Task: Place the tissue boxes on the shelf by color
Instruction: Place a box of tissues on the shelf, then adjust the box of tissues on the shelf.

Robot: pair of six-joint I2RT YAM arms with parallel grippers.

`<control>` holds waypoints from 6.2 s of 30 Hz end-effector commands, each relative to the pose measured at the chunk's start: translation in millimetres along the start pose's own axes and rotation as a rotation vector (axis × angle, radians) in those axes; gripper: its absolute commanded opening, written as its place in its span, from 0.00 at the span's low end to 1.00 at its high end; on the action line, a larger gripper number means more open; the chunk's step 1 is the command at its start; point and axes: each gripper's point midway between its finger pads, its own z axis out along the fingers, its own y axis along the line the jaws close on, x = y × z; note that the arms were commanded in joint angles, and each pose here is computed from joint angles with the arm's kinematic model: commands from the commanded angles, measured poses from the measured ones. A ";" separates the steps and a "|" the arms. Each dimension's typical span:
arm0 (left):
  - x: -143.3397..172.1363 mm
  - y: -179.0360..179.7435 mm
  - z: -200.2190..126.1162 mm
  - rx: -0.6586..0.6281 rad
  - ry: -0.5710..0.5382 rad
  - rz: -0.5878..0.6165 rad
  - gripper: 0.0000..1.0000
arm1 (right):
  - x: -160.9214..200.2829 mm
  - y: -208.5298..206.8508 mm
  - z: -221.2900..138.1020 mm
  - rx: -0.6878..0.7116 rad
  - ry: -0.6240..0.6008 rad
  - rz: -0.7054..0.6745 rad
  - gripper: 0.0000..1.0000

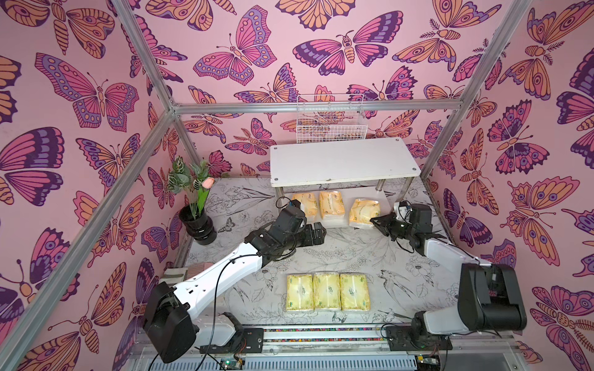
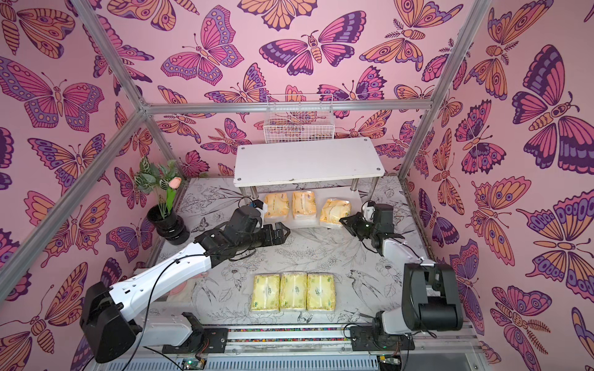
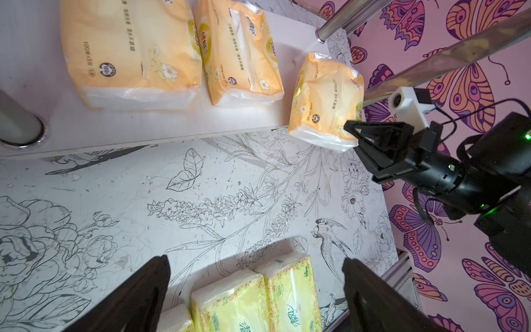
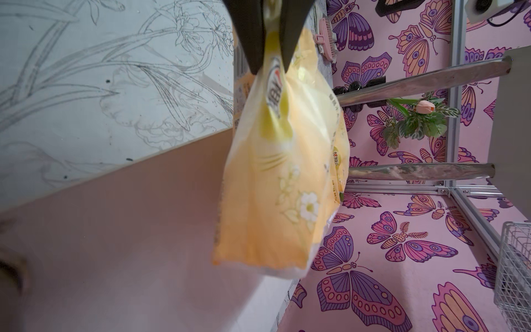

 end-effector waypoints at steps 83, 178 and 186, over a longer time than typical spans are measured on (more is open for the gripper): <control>14.0 14.0 -16.2 -0.010 0.011 -0.019 1.00 | -2.9 -17.1 36.1 0.208 -0.165 -0.127 0.00; 104.2 85.4 -52.3 -0.146 0.128 -0.154 0.99 | -33.5 -15.7 21.4 0.111 -0.255 0.050 0.00; 105.4 85.2 -52.1 -0.144 0.133 -0.160 1.00 | -42.1 -26.8 39.4 0.120 -0.252 0.076 0.00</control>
